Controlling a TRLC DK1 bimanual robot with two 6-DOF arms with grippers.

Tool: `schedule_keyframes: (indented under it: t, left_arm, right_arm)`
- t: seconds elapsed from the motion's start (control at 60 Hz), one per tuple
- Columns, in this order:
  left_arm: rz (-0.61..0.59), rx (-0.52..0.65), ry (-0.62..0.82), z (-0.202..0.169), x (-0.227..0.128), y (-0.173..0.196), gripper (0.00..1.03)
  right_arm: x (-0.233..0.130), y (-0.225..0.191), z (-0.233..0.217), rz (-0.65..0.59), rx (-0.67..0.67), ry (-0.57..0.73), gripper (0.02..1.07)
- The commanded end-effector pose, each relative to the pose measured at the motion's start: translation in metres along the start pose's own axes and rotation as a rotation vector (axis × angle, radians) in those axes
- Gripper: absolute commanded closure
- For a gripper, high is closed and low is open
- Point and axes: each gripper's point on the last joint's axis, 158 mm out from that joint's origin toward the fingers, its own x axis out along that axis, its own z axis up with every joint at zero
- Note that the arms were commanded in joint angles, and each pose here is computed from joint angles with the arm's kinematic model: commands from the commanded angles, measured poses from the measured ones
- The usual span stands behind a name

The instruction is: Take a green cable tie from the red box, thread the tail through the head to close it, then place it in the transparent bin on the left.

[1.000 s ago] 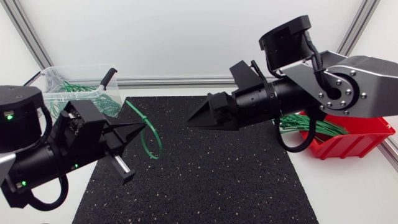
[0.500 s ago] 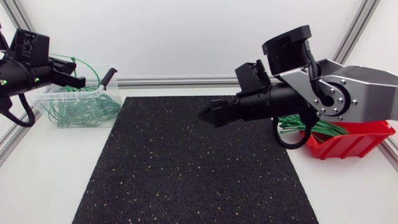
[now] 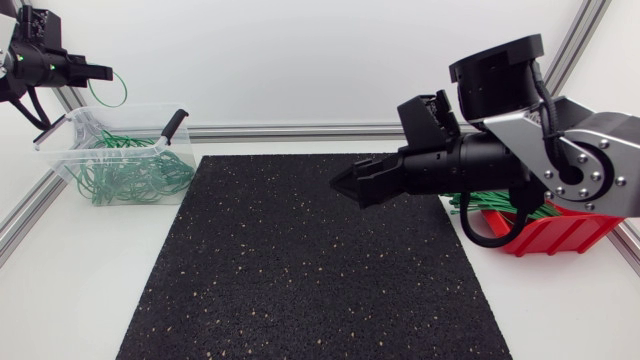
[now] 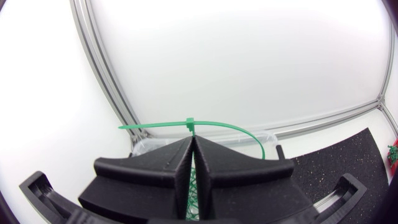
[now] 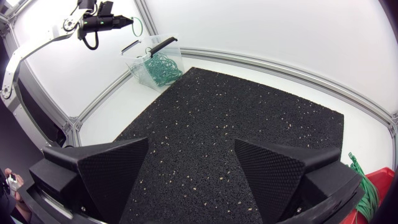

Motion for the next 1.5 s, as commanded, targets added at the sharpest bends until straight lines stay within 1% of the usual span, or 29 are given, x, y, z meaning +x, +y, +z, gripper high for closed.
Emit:
schedule_keyframes:
  t: [0.0, 0.033, 0.05, 0.1, 0.117, 0.133, 0.233, 0.317, 0.433, 0.5, 0.65, 0.683, 0.75, 0.817, 0.917, 0.95, 1.033, 1.317, 1.4, 1.483]
  left_arm:
    - [0.0, -0.025, 0.124, -0.025, 0.031, -0.001, 0.87]
    - [0.004, -0.019, 0.175, -0.035, 0.038, -0.004, 0.7]
    - [0.01, -0.007, 0.199, -0.04, 0.041, -0.005, 0.58]
    - [0.025, 0.003, 0.257, -0.053, 0.045, -0.007, 0.28]
    - [0.026, 0.003, 0.266, -0.056, 0.045, -0.007, 0.11]
    - [0.023, 0.004, 0.27, -0.058, 0.046, -0.009, 0.02]
    - [0.023, 0.0, 0.267, -0.056, 0.036, -0.012, 0.03]
    - [0.025, -0.005, 0.249, -0.05, 0.022, -0.013, 0.03]
    - [0.014, 0.0, 0.222, -0.05, 0.002, -0.023, 0.03]
    - [0.012, -0.045, 0.22, -0.054, -0.01, -0.028, 0.03]
    - [0.006, -0.046, 0.215, -0.067, -0.036, -0.035, 0.03]
    - [0.007, -0.068, 0.207, -0.068, -0.041, -0.036, 0.03]
    - [0.017, -0.13, 0.159, -0.068, -0.049, -0.037, 0.03]
    - [0.024, -0.141, 0.101, -0.068, -0.059, -0.037, 0.03]
    - [0.013, -0.143, 0.055, -0.073, -0.077, -0.045, 0.03]
    - [0.015, -0.159, 0.03, -0.074, -0.082, -0.046, 0.03]
    - [0.003, -0.15, -0.037, -0.073, -0.095, -0.053, 0.03]
    - [-0.001, -0.153, -0.071, -0.101, -0.133, -0.057, 0.03]
    - [0.001, -0.156, -0.098, -0.106, -0.146, -0.057, 0.03]
    - [-0.013, -0.156, -0.117, -0.113, -0.156, -0.062, 0.03]
  right_arm:
    - [-0.004, -0.001, -0.011, -0.009, -0.016, 0.015, 0.06]
    - [-0.005, 0.0, -0.011, -0.009, -0.016, 0.014, 0.06]
    - [-0.006, 0.0, -0.011, -0.009, -0.016, 0.014, 0.06]
    - [-0.009, 0.001, -0.012, -0.01, -0.017, 0.012, 0.06]
    - [-0.01, 0.001, -0.013, -0.01, -0.017, 0.012, 0.06]
    - [-0.011, 0.001, -0.013, -0.01, -0.017, 0.011, 0.06]
    - [-0.019, 0.002, -0.013, -0.015, -0.023, 0.002, 0.06]
    - [-0.027, -0.002, -0.011, -0.041, -0.039, -0.011, 0.06]
    - [-0.037, -0.011, -0.009, -0.071, -0.041, -0.026, 0.06]
    - [-0.043, -0.02, -0.008, -0.096, -0.042, -0.035, 0.06]
    - [-0.059, -0.041, -0.008, -0.161, -0.043, -0.067, 0.06]
    - [-0.061, -0.045, -0.008, -0.176, -0.042, -0.072, 0.06]
    - [-0.069, -0.05, -0.009, -0.195, -0.049, -0.087, 0.06]
    - [-0.076, -0.06, -0.011, -0.223, -0.047, -0.099, 0.06]
    - [-0.088, -0.073, -0.014, -0.286, -0.06, -0.124, 0.06]
    - [-0.091, -0.079, -0.016, -0.315, -0.076, -0.133, 0.06]
    - [-0.099, -0.089, -0.018, -0.382, -0.109, -0.158, 0.06]
    - [-0.131, -0.108, -0.027, -0.515, -0.143, -0.232, 0.06]
    - [-0.145, -0.115, -0.026, -0.595, -0.185, -0.274, 0.06]
    - [-0.148, -0.114, -0.031, -0.603, -0.187, -0.284, 0.06]
